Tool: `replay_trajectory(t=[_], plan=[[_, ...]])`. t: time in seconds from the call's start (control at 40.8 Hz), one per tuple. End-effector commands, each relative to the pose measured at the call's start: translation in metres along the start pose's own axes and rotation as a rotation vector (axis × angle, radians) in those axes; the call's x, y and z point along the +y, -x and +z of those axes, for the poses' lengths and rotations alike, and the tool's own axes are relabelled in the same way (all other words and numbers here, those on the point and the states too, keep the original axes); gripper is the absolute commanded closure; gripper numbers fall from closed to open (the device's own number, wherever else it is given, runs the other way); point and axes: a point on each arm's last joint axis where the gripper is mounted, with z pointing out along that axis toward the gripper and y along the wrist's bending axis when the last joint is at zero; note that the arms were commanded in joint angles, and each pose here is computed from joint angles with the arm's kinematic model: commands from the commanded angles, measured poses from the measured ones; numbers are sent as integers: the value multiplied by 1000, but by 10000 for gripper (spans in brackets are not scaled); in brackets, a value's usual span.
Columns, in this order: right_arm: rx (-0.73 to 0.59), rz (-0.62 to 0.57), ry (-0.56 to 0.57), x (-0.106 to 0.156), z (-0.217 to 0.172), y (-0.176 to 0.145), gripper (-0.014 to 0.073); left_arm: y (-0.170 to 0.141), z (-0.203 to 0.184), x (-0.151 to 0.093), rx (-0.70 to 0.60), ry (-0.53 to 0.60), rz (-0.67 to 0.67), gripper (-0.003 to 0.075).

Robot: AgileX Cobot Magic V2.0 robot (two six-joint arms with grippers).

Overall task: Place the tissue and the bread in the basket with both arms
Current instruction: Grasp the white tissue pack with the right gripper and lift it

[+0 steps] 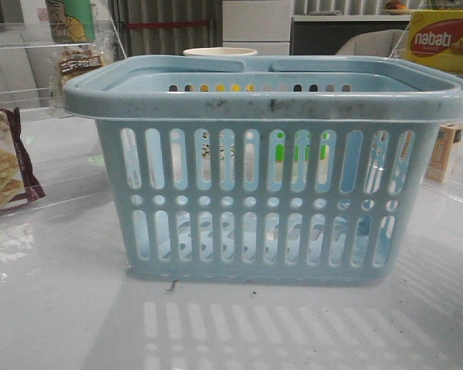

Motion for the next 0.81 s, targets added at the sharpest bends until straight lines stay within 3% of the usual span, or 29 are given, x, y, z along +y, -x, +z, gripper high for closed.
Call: replay_trajectory(t=[0.0, 0.172, 0.245, 0.368, 0.466, 0.54, 0.785], plan=[[-9, -9, -7, 0, 10, 13, 540, 13, 9, -1, -35, -12, -12, 629], [130, -12, -13, 0, 31, 8, 521, 8, 30, 0, 52, -9, -5, 624], [176, -13, -15, 0, 39, 6, 434, 7, 37, 2, 84, 4, 16, 566], [229, -19, -20, 0, 51, 4, 165, 6, 44, 2, 112, 6, 49, 292], [266, -22, -22, 0, 59, 2, 35, 5, 48, 2, 130, 6, 48, 128], [282, -44, -41, -2, 66, 3, 22, 4, 50, 3, 141, 5, 50, 113], [263, -14, -155, -22, 81, 36, 22, 4, 50, -7, 144, -56, 77, 186]])
